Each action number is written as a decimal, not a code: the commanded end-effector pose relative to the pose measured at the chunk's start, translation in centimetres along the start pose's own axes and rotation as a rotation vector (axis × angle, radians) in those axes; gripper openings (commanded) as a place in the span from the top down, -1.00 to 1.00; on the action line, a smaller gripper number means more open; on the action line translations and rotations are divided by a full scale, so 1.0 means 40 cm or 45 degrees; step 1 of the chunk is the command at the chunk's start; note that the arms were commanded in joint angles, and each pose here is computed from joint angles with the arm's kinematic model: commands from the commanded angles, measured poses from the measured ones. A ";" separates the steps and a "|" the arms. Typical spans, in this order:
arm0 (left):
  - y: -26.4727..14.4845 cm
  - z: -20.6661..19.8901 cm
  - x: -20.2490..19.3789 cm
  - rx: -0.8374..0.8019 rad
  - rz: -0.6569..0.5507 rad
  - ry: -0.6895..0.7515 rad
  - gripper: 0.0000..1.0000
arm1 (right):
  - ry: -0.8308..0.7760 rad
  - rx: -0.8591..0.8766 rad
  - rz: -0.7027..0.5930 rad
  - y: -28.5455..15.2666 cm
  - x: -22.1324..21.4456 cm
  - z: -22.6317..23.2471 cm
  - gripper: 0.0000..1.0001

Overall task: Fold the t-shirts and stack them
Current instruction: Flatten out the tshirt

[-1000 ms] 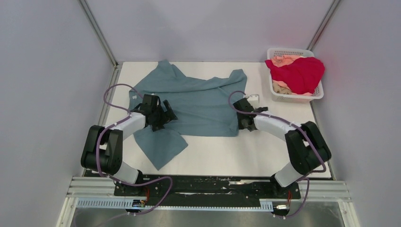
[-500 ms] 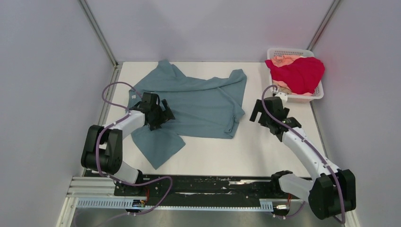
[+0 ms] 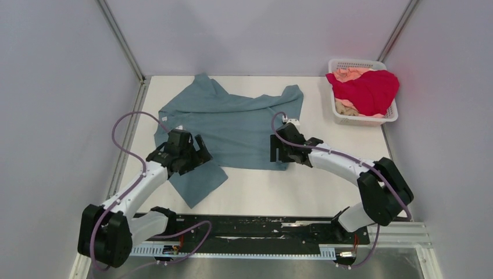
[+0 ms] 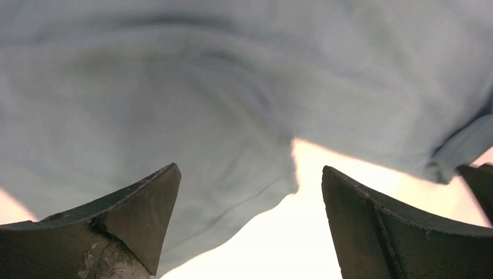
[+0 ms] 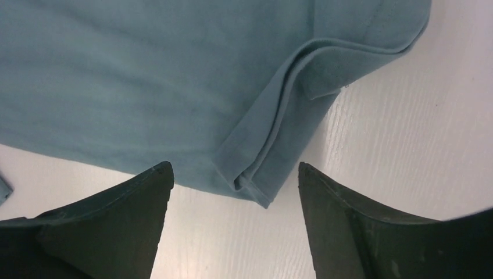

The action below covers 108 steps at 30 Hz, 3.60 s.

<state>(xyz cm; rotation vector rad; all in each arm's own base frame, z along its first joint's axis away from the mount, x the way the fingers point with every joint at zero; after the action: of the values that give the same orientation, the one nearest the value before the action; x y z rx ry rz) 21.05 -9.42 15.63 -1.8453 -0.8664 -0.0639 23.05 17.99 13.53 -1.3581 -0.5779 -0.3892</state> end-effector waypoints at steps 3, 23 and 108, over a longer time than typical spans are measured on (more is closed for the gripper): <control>-0.063 0.116 -0.114 0.208 0.061 -0.113 -1.00 | 0.090 -0.029 -0.065 0.048 0.047 0.031 -0.23; -0.126 0.168 -0.198 0.376 0.177 -0.184 -1.00 | 0.111 -0.106 -0.098 0.045 0.042 0.015 1.00; -1.322 -0.210 0.254 -1.334 -1.728 0.396 1.00 | 0.083 0.509 -1.706 -1.165 0.311 -0.149 1.00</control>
<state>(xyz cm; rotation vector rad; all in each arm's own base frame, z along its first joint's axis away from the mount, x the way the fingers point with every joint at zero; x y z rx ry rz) 0.27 0.18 63.73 -1.5969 -2.0205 -1.6907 8.78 4.93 56.84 -0.4191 -1.3360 -1.3057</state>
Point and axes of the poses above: each gripper's point midway between its finger pads, its own y axis out along the fingers, its own z axis along the line the jaws close on, x = y × z, the point moved 9 cm from there along -y, back along the fingers, and after that the axes turned 4 degrees about -y, right-handed, at the moved point
